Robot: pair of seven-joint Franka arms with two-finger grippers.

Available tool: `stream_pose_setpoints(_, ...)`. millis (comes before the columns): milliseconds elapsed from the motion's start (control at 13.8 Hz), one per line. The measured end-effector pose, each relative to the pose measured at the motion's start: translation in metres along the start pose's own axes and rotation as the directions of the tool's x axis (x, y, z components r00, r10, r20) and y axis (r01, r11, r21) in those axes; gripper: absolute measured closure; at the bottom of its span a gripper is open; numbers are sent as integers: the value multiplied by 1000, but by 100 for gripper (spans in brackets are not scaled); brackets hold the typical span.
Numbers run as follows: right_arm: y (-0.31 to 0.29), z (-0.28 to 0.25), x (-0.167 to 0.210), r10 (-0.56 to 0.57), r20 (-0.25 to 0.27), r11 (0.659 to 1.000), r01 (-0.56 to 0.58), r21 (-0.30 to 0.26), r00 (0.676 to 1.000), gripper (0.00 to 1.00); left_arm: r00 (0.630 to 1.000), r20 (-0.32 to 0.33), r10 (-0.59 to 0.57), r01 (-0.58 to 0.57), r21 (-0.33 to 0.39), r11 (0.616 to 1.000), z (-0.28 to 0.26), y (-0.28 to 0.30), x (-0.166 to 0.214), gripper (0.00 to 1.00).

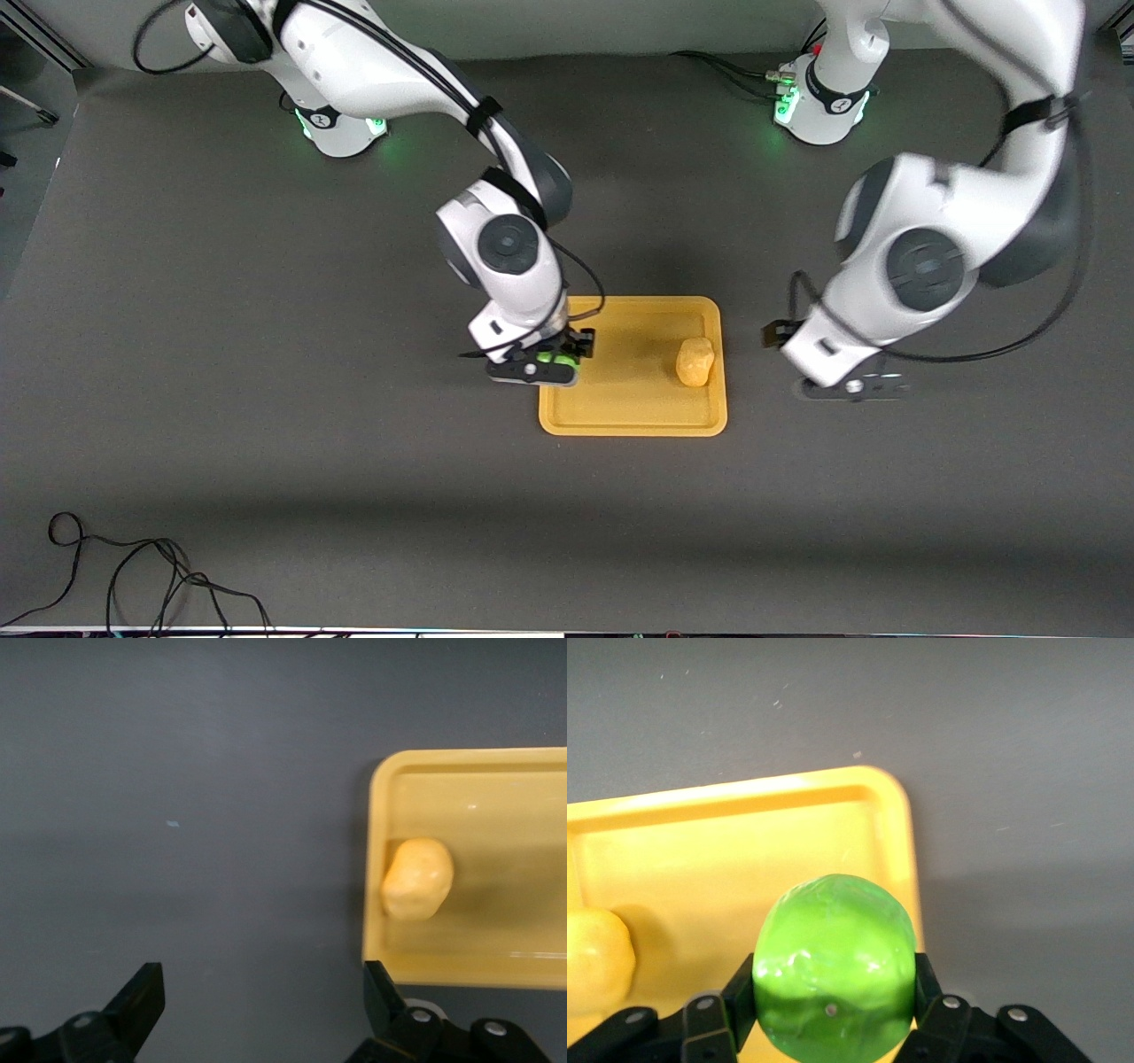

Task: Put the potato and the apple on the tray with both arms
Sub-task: 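Release the potato on the tray and raise the left gripper away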

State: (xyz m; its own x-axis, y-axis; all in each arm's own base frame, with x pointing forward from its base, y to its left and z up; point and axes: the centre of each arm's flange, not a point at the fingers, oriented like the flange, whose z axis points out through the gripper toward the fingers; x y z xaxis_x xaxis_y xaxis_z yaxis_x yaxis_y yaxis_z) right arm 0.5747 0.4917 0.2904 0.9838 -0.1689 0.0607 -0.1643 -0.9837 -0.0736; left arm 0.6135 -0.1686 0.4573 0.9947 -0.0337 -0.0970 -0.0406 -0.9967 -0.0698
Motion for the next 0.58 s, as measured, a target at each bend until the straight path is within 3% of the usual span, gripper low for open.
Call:
stream_pose_setpoints(290, -25, 57, -25, 11, 14, 1000, -11, -19, 1000, 30, 996, -86, 32, -34, -16, 999, -70, -99, -26, 0)
stream_pose_setpoints(581, -39, 77, -36, 74, -17, 997, -73, 27, 997, 30, 990, -137, 21, -27, -43, 999, -119, -137, -68, 0)
